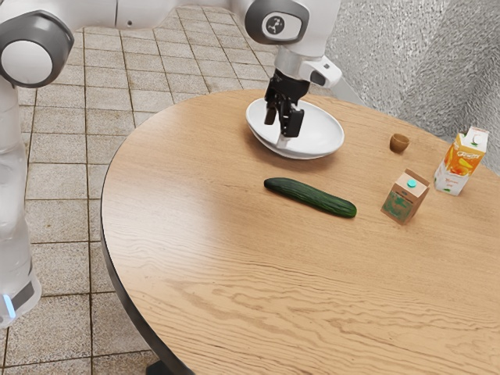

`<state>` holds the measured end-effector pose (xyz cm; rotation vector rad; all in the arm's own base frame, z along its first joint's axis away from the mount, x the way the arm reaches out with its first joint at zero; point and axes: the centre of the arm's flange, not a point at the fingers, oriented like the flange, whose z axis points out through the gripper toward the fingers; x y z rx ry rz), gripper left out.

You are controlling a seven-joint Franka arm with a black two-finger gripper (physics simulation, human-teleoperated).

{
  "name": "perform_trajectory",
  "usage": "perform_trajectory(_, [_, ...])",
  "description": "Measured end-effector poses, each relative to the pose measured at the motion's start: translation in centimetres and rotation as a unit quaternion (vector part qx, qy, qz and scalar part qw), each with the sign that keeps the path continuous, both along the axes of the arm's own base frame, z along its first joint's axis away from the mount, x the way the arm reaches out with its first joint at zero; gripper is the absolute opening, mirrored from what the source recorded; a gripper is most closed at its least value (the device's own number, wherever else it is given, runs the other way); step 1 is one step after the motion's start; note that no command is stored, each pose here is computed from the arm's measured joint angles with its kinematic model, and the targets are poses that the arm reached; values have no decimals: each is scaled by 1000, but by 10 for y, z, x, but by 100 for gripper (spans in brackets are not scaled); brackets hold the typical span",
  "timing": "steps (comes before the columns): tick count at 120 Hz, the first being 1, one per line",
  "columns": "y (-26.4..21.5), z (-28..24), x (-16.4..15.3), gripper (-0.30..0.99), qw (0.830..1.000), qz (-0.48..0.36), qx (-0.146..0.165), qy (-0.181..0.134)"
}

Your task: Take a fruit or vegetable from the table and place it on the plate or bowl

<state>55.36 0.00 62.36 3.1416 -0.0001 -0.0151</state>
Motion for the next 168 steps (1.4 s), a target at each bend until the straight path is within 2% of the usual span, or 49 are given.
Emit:
perform_trajectory(4, [1,37,25,69,999,-3,1,-33])
perform_trajectory(10, [23,59,36,69,999,11,3,-47])
perform_trajectory(20, [57,67,36,69,999,32,5,-38])
perform_trajectory(48, [58,66,29,69,1000,15,3,-6])
perform_trajectory(62, [54,139,-4,69,998,7,8,-70])
perform_trajectory(72, [27,153,-9,69,996,-26,3,-81])
perform_trajectory(86, [10,134,6,69,994,-87,-6,-65])
perform_trajectory(95, [-5,115,19,69,989,-140,-2,-48])
perform_trajectory(110, [3,81,42,69,982,-187,0,-20])
perform_trajectory(138, [20,61,59,69,965,-262,17,-21])
perform_trajectory(158, [24,26,80,69,947,-321,-10,-8])
perform_trajectory(168, [28,-10,98,69,939,-342,-23,6])
